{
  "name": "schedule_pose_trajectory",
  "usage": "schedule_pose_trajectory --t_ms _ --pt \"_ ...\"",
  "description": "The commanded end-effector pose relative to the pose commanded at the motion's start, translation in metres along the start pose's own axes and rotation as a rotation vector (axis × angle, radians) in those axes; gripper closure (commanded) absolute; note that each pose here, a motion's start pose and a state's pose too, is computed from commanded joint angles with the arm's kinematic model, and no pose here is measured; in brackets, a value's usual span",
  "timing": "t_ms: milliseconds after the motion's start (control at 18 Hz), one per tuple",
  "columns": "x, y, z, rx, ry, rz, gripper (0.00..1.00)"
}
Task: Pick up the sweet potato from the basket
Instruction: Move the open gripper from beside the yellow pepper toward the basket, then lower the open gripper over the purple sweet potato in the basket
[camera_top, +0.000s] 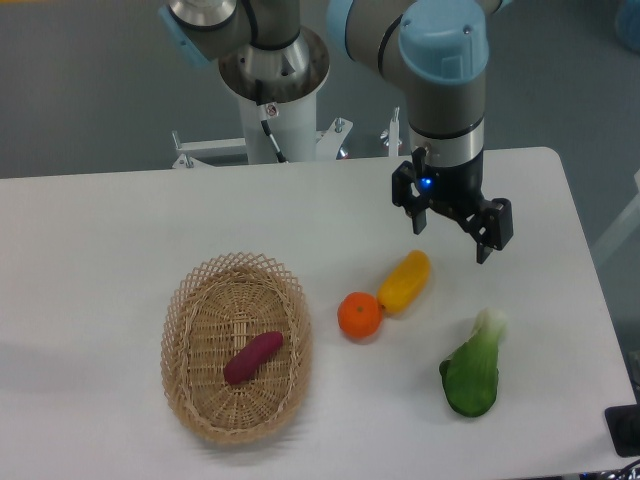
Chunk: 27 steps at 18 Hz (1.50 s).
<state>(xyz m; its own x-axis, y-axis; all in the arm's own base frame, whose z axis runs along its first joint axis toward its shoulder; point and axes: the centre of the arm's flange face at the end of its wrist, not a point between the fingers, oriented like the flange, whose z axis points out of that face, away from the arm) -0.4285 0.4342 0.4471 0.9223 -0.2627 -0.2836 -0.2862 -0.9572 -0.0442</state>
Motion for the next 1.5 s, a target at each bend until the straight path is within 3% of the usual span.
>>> schedule_pose_trajectory --t_ms 333,556,722,1056,1278,1500 --pt "0.006 -0.006 0.004 0.001 0.013 -0.003 0.0" --pt "0.029 -0.015 0.025 0.035 0.067 0.005 0.0" --pt "0.038 -0.024 0.027 0.046 0.087 -0.164 0.0" --pt "0.082 -0.095 0.049 0.073 0.096 -0.346 0.0" --pt "0.112 -0.134 0.079 0.076 0.118 -0.366 0.0" --pt "0.139 -0.167 0.114 0.062 0.155 -0.292 0.0"
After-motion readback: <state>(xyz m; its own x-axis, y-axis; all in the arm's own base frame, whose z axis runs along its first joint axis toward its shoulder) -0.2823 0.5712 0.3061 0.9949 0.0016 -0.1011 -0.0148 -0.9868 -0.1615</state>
